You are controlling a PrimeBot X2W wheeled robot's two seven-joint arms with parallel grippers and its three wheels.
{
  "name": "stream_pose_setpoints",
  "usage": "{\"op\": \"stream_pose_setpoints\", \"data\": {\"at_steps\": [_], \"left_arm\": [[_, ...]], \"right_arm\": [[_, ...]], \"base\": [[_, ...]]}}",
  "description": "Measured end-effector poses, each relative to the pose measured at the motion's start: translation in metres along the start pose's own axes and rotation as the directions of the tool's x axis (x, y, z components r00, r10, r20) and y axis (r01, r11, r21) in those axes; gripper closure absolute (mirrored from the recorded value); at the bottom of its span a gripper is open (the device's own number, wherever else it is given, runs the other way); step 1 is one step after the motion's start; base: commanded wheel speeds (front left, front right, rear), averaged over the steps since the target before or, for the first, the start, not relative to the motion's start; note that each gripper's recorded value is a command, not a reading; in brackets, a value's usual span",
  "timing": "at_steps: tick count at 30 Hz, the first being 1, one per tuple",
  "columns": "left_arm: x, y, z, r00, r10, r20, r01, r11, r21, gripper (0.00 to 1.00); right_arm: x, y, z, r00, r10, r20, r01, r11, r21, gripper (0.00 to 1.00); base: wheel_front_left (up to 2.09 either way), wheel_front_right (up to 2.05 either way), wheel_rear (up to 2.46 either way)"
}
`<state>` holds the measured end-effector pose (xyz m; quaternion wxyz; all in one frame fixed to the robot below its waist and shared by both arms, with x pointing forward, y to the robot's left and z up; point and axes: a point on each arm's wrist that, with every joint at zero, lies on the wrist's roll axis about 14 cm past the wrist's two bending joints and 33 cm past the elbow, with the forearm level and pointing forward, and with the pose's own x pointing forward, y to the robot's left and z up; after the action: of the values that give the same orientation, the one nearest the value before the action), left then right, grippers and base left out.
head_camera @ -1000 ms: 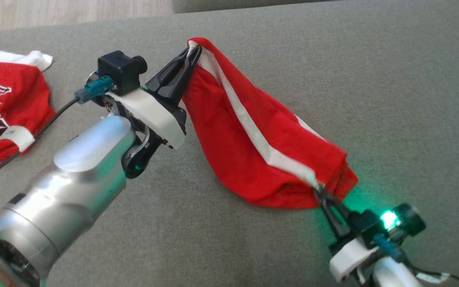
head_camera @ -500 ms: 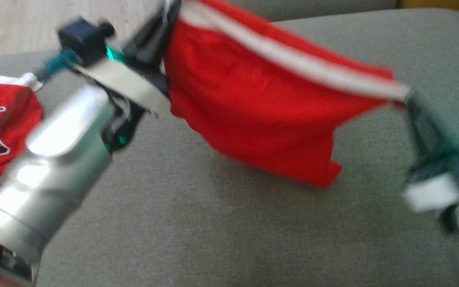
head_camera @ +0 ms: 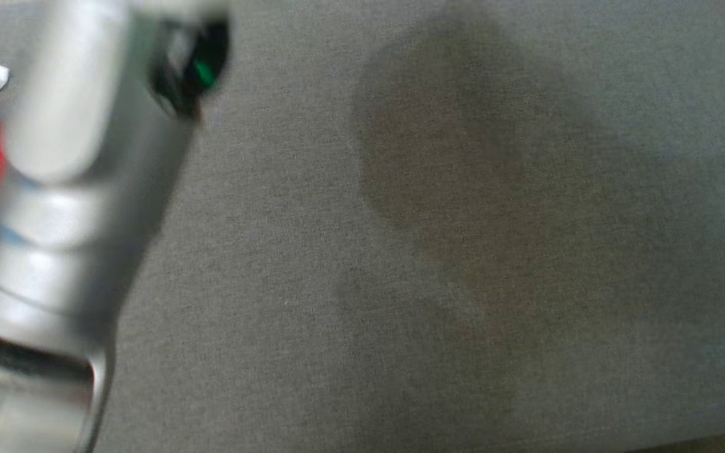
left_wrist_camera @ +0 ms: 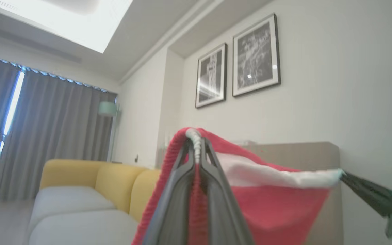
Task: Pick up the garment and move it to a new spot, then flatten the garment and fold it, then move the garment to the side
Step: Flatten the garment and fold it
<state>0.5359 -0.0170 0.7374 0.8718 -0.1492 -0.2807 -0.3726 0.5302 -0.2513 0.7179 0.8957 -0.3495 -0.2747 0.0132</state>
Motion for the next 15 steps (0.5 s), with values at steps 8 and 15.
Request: {"op": "stream_pose_setpoints", "data": {"at_steps": [8, 15], "left_arm": [[-0.068, -0.032, -0.068, 0.973, -0.052, -0.223, 0.033, 0.996, -0.086, 1.00], [-0.190, -0.087, -0.141, 0.857, -0.076, -0.510, -0.056, 0.969, -0.240, 1.00]], "right_arm": [[-0.043, 0.024, -0.022, 0.993, 0.071, -0.096, -0.069, 0.997, 0.022, 1.00], [-0.171, 0.085, -0.072, 0.898, 0.207, -0.387, -0.126, 0.967, 0.223, 1.00]], "base": [[0.00, 0.00, 0.00], [0.00, 0.00, 0.00]]}}
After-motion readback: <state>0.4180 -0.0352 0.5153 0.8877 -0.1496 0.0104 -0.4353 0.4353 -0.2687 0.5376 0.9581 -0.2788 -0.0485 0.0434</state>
